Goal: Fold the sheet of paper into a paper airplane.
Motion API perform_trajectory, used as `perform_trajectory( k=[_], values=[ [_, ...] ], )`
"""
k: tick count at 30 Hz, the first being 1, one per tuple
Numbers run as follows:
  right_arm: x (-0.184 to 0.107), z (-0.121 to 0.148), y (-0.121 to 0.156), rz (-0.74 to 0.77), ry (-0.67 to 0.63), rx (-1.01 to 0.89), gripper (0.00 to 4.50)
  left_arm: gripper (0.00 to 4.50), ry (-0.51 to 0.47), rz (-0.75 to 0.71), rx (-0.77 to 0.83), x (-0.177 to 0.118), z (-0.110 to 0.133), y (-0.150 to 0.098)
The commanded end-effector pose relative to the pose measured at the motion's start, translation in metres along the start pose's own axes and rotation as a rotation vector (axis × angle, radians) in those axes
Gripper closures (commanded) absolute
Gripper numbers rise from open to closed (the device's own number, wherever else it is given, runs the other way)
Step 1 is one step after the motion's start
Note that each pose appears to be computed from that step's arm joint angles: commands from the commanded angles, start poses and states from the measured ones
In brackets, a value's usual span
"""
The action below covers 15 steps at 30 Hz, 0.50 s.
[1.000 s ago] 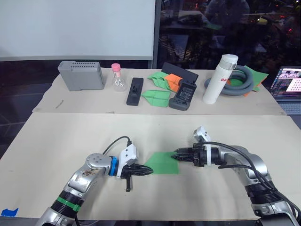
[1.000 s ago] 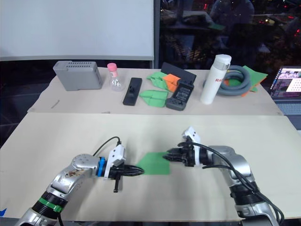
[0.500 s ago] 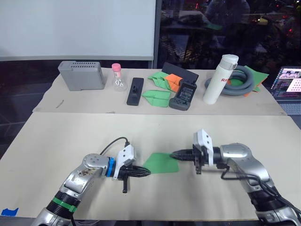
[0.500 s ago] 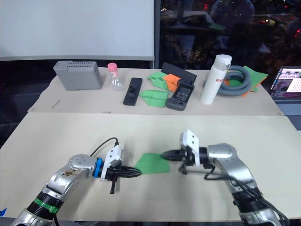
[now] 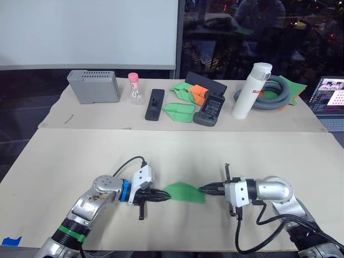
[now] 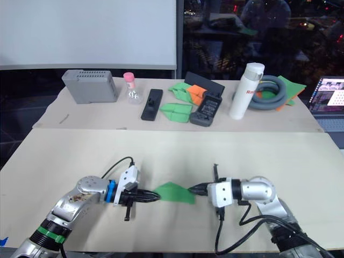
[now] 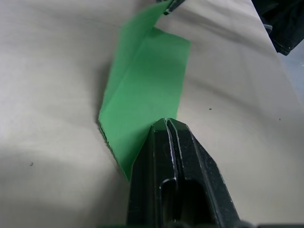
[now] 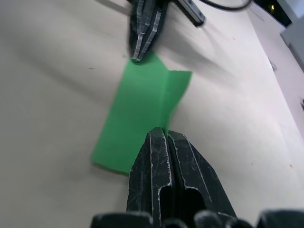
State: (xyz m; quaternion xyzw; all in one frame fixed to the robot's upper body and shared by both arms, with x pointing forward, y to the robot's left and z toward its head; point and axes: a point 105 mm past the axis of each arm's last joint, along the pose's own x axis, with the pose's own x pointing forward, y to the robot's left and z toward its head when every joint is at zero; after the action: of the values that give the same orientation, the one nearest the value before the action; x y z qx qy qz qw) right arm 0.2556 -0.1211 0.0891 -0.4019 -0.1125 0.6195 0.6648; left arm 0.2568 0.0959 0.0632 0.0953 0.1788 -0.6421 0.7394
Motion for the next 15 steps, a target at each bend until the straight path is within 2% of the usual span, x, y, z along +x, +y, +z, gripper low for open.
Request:
perform_trajectory(
  k=[1, 8, 15],
  values=[
    [-0.001, 0.000, 0.010, 0.016, -0.012, -0.002, 4.47, 4.50, 0.030, 0.024, -0.011, -0.005, -0.007, 0.003],
    [0.007, -0.002, 0.021, -0.017, -0.021, 0.069, 4.47, 4.50, 0.021, 0.034, -0.026, -0.004, -0.007, 0.002],
    [0.011, -0.022, 0.035, -0.004, 0.078, 0.033, 4.47, 4.50, 0.021, 0.041, -0.026, -0.005, -0.006, 0.003]
  ],
)
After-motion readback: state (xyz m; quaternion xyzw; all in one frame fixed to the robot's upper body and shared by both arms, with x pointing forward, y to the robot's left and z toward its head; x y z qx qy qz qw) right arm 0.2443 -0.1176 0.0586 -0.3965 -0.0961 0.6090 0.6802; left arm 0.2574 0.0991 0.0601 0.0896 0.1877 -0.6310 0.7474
